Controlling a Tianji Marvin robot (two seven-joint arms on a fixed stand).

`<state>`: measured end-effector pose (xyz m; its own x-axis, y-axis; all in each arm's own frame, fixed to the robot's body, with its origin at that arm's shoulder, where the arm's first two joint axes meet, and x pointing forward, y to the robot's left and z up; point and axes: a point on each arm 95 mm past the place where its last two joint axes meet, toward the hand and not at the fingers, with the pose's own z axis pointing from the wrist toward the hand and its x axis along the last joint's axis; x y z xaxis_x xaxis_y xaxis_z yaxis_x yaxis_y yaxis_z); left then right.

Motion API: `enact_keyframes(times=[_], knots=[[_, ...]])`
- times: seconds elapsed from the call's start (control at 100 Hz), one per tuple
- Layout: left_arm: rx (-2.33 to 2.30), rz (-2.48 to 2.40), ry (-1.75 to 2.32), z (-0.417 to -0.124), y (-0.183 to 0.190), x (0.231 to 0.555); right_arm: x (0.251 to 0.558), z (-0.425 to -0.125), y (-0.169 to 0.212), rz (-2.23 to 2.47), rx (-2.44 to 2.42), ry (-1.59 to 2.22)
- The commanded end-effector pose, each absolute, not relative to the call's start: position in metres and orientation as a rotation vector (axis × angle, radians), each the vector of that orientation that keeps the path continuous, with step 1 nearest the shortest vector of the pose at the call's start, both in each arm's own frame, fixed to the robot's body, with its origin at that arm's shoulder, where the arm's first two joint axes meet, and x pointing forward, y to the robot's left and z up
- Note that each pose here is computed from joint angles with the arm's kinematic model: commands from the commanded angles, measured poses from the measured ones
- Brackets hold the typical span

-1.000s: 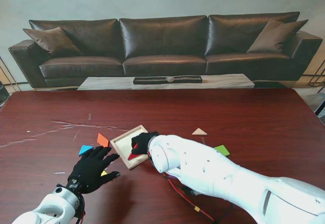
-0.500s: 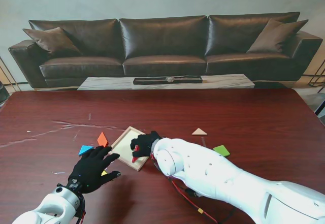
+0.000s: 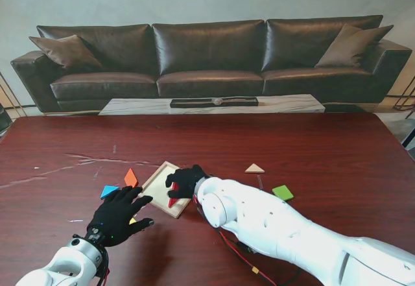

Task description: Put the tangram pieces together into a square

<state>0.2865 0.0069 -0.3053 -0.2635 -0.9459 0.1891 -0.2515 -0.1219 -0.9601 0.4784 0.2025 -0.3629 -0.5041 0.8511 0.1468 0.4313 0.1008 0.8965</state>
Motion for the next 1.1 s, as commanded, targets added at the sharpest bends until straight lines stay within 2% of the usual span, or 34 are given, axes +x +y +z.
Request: enact_keyframes(times=[0.0,0.7,1.09], knots=[[-1.361,-1.428,1.527,-0.3056,0.0062,0.286,0.4764,-0.3611,0.2044,1.4,1.239,1.974],[-1.361,-1.431,1.531,-0.306,0.0052,0.2866,0.4804,-0.3665,0.1968,1.33,1.273,2.005],[-1.359,-1.431,1.532,-0.3062,0.0047,0.2869,0.4752,-0.3574,0.1955,1.241,1.277,2.03]])
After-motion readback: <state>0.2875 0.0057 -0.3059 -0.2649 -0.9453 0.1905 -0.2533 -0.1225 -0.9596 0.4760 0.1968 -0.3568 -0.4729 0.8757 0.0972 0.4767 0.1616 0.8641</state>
